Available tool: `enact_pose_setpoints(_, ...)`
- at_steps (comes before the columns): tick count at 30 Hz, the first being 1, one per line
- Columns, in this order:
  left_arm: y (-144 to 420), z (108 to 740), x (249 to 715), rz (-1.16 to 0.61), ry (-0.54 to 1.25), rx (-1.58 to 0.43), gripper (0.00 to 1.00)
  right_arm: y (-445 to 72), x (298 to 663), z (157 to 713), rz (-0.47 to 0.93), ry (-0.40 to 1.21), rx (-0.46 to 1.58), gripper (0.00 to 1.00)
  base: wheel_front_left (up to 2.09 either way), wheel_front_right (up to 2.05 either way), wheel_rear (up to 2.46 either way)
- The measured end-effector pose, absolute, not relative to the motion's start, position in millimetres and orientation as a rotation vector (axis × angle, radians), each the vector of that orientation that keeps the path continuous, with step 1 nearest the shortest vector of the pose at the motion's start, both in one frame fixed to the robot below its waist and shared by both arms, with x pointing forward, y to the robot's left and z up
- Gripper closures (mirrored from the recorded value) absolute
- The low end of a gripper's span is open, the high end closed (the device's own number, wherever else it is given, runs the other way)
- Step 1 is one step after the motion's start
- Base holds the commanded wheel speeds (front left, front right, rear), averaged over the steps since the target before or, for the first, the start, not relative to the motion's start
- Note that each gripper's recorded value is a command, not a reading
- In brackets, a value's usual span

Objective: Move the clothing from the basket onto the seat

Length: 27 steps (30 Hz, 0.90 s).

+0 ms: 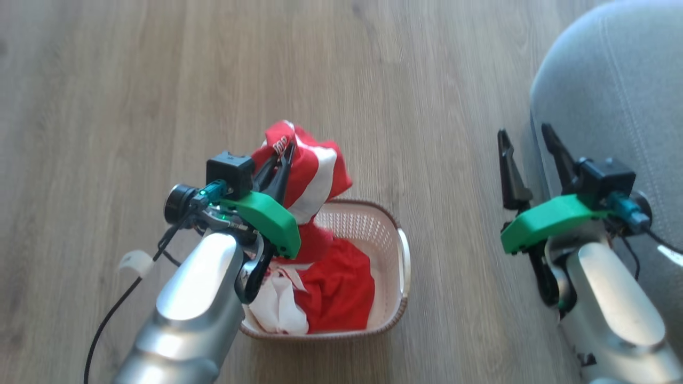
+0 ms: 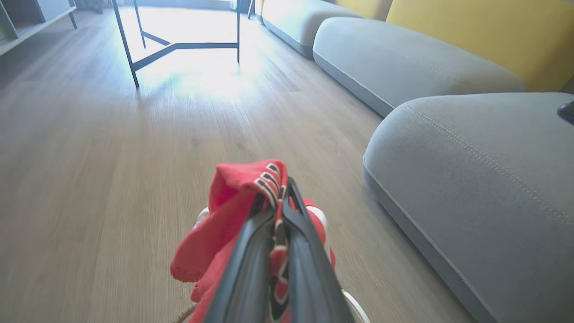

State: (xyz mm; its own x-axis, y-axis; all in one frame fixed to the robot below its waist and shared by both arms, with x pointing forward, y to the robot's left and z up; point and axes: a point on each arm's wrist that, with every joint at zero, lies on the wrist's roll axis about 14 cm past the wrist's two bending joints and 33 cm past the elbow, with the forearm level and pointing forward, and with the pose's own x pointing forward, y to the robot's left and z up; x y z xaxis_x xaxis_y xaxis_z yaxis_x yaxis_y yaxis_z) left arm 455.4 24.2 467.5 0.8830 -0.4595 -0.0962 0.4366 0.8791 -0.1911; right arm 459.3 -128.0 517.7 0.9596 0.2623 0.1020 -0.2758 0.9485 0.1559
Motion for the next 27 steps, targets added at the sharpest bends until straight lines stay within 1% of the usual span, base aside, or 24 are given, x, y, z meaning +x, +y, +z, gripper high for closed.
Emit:
enact_pose_setpoints(9,25.1,561.2,446.9,-0.503,-0.13,-0.157,1.0,-115.6,434.2,528.2,0.291,-0.094,0.196,0.0,0.0,0.0,0.0)
enact_pose_setpoints(16,18.1,620.1,432.7,-0.548,-0.297,-0.155,1.0,-111.5,420.8,531.6,0.297,-0.1,0.204,0.0,0.0,0.0,0.0)
enact_pose_setpoints(24,12.9,642.2,424.6,-0.572,-0.362,-0.16,1.0,-110.4,416.7,533.2,0.299,-0.104,0.205,0.0,0.0,0.0,0.0)
enact_pose_setpoints(27,10.0,644.4,422.8,-0.582,-0.369,-0.16,1.0,-95.8,413.1,534.2,0.344,-0.101,0.223,0.0,0.0,0.0,0.0)
